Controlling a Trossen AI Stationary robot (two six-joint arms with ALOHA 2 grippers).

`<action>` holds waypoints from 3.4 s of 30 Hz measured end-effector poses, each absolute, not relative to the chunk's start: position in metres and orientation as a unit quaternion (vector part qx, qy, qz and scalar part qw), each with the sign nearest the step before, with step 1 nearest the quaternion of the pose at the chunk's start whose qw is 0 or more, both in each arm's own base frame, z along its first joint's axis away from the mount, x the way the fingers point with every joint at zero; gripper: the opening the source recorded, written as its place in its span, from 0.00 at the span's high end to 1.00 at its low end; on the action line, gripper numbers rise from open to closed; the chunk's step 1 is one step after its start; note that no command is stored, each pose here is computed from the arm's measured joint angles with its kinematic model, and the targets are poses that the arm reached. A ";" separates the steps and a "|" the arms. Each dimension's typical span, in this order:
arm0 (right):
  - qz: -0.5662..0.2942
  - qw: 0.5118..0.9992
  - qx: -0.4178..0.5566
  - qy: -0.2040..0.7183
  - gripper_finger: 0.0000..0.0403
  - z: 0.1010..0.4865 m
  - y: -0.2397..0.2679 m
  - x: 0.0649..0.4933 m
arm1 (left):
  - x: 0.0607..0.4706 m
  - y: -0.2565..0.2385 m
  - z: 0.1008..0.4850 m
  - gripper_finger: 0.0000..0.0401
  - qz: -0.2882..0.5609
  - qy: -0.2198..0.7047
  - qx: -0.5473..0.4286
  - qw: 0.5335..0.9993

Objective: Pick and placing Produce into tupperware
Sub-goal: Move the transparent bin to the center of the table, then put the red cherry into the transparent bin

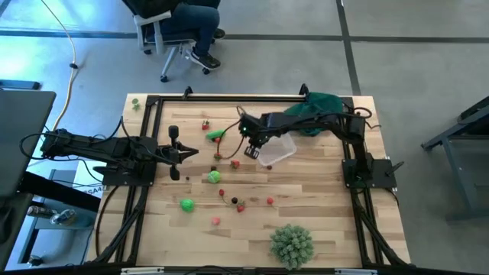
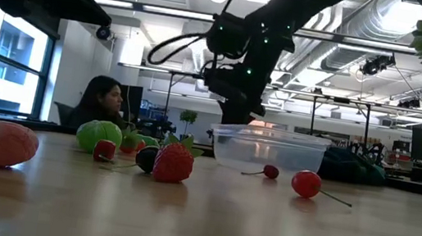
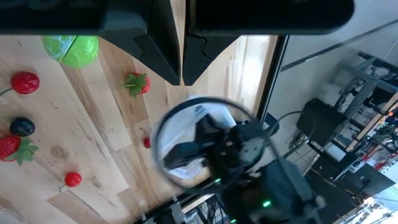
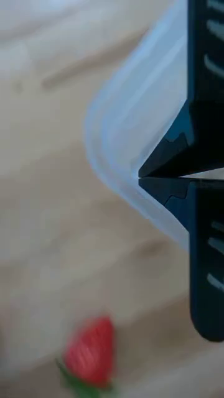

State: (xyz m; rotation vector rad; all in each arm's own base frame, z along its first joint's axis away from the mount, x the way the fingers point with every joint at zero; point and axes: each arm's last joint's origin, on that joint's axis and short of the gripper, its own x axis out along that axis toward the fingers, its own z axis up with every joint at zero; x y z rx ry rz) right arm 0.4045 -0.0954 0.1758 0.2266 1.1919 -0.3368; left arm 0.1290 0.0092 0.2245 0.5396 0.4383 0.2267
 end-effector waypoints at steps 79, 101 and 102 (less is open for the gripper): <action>-0.079 0.887 0.077 0.448 1.00 0.306 -0.090 0.347 | 0.129 0.009 0.224 0.98 0.112 0.214 0.258 0.935; -0.051 0.926 0.136 0.348 1.00 0.234 0.000 0.217 | 0.127 0.009 0.225 0.98 0.109 0.216 0.266 0.933; -0.049 0.925 0.135 0.352 1.00 0.231 0.001 0.215 | 0.126 0.009 0.226 0.98 0.108 0.219 0.266 0.932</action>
